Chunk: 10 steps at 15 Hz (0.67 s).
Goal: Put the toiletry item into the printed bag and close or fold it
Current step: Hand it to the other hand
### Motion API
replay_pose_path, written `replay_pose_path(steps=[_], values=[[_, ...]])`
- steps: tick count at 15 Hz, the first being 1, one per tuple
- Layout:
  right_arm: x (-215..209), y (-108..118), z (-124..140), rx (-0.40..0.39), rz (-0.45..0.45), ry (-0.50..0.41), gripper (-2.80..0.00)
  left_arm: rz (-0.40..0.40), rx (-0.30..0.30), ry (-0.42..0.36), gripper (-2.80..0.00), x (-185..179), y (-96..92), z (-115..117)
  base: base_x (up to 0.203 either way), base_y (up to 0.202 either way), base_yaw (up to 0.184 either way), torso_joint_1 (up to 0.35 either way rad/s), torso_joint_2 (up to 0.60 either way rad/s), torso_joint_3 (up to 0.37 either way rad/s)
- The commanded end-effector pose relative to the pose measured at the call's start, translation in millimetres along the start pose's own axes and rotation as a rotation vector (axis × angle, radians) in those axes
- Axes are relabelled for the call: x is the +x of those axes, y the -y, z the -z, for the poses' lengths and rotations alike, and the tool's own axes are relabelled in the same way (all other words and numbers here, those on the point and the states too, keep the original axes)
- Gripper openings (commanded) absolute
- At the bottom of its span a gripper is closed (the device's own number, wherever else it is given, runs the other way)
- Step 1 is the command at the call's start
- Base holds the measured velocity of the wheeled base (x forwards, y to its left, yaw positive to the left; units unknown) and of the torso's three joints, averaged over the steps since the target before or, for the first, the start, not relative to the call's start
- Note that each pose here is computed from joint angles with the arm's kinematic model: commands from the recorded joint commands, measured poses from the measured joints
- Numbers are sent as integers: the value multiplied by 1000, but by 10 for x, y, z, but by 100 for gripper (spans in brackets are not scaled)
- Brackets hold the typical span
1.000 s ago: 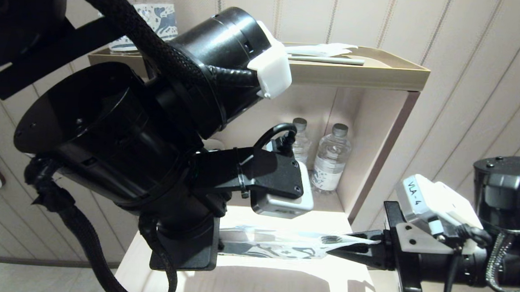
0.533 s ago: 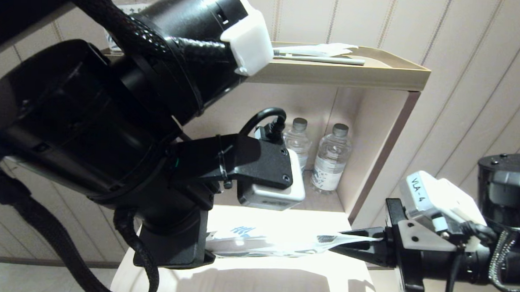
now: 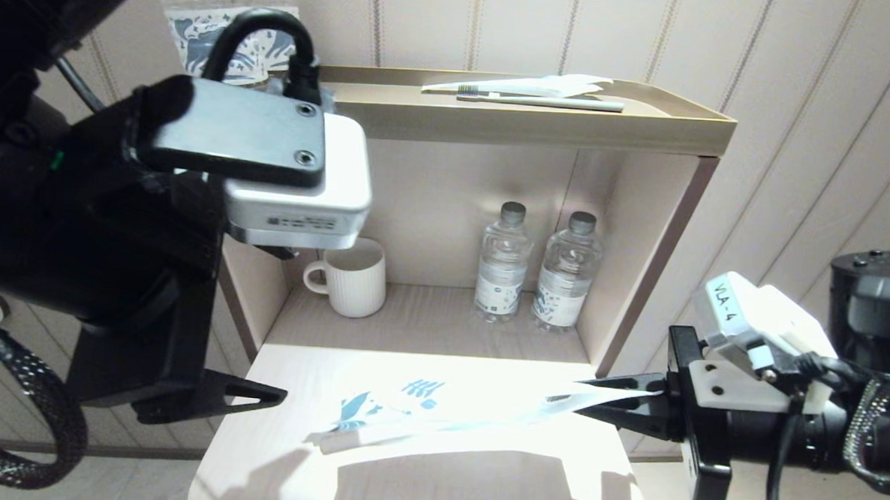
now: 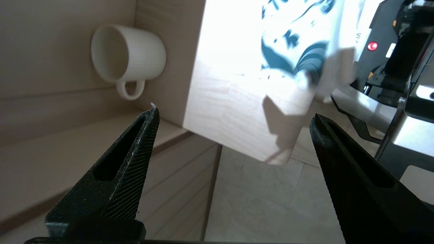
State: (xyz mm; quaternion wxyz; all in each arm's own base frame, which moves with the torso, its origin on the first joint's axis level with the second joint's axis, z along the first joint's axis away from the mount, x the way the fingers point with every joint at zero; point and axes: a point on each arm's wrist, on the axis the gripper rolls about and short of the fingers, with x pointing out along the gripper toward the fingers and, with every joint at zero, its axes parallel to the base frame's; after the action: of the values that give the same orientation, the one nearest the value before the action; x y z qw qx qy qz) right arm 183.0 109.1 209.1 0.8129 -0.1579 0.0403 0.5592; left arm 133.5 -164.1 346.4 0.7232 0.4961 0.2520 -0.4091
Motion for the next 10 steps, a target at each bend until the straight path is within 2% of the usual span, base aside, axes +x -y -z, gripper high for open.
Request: replay_pose_path(steps=[1, 2, 4, 6, 8, 10], values=[[4, 25, 10, 2, 3, -1, -280, -36, -34, 14, 0, -199, -16, 161, 0, 0, 0, 0, 0, 0], [9, 42, 17, 7, 4, -3, -280, -44, -70, 9, 0, -214, -41, 203, 0, 0, 0, 0, 0, 0], [14, 65, 36, 15, -1, -5, -280, -66, -186, 2, 0, -254, -94, 296, 0, 0, 0, 0, 0, 0], [44, 89, 56, 24, -5, -12, -280, -61, -254, 15, 0, -307, -145, 432, 0, 0, 0, 0, 0, 0], [112, 141, 135, 58, -10, -37, -280, -61, -326, 4, 0, -311, -217, 585, 0, 0, 0, 0, 0, 0], [218, 211, 239, 94, -26, -67, -280, -89, -438, 21, 0, -301, -356, 763, 0, 0, 0, 0, 0, 0]])
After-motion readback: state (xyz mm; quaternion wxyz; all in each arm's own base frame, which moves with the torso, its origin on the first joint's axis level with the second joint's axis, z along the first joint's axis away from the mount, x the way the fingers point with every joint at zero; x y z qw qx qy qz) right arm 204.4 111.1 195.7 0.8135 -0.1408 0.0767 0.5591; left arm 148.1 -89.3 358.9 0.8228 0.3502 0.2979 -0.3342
